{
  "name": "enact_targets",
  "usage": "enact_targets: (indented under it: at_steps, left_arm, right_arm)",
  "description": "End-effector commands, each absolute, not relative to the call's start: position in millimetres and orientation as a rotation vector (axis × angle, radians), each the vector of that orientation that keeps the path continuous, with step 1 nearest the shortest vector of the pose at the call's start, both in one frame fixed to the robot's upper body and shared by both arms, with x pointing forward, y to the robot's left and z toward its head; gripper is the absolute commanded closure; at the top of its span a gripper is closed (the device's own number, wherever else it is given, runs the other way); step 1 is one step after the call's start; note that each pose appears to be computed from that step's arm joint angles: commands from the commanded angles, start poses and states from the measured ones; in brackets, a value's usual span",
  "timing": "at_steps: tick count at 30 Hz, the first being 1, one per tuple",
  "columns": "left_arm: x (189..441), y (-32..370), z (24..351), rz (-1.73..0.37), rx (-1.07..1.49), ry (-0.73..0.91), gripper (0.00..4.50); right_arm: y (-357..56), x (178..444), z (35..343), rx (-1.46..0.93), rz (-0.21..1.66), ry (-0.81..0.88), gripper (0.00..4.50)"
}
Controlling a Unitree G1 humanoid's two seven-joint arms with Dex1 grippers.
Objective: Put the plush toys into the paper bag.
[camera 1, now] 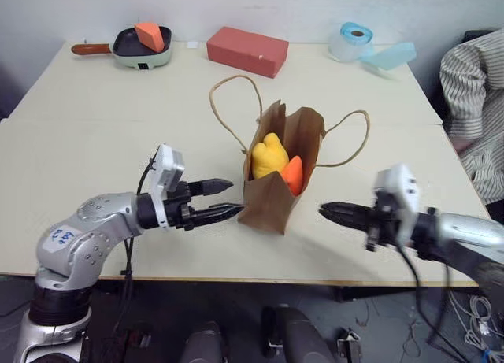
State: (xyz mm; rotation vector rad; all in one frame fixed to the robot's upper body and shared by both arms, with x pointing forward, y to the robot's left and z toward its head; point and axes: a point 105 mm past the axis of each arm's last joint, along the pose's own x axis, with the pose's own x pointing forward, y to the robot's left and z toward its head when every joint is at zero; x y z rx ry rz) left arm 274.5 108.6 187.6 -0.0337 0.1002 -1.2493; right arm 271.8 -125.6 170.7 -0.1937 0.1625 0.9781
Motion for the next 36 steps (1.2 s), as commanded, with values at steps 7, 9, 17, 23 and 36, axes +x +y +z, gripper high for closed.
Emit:
enact_targets:
  at_steps: [7,9,17,23,36]
  left_arm:
    - [286.8,88.7,175.0,-1.246,0.063,0.024,1.11]
    - [289.3,85.1,174.4,-1.229,0.071,0.002,1.11]
    - [302.8,93.8,181.6,-1.119,0.075,-0.059,1.11]
    - [314.1,90.0,185.9,-1.033,0.080,-0.109,1.11]
    - [311.4,73.7,182.3,-1.079,0.112,-0.136,1.11]
  right_arm:
    - [-86.0,294.6,160.6,-0.264,0.981,0.091,4.49]
    - [-80.0,295.4,158.8,-0.267,0.987,0.089,4.49]
    - [-79.3,304.0,159.1,-0.287,0.954,0.076,4.49]
    - [-81.3,313.9,153.9,-0.298,0.914,0.083,4.49]
    - [-75.8,327.2,151.0,-0.329,0.882,0.078,4.49]
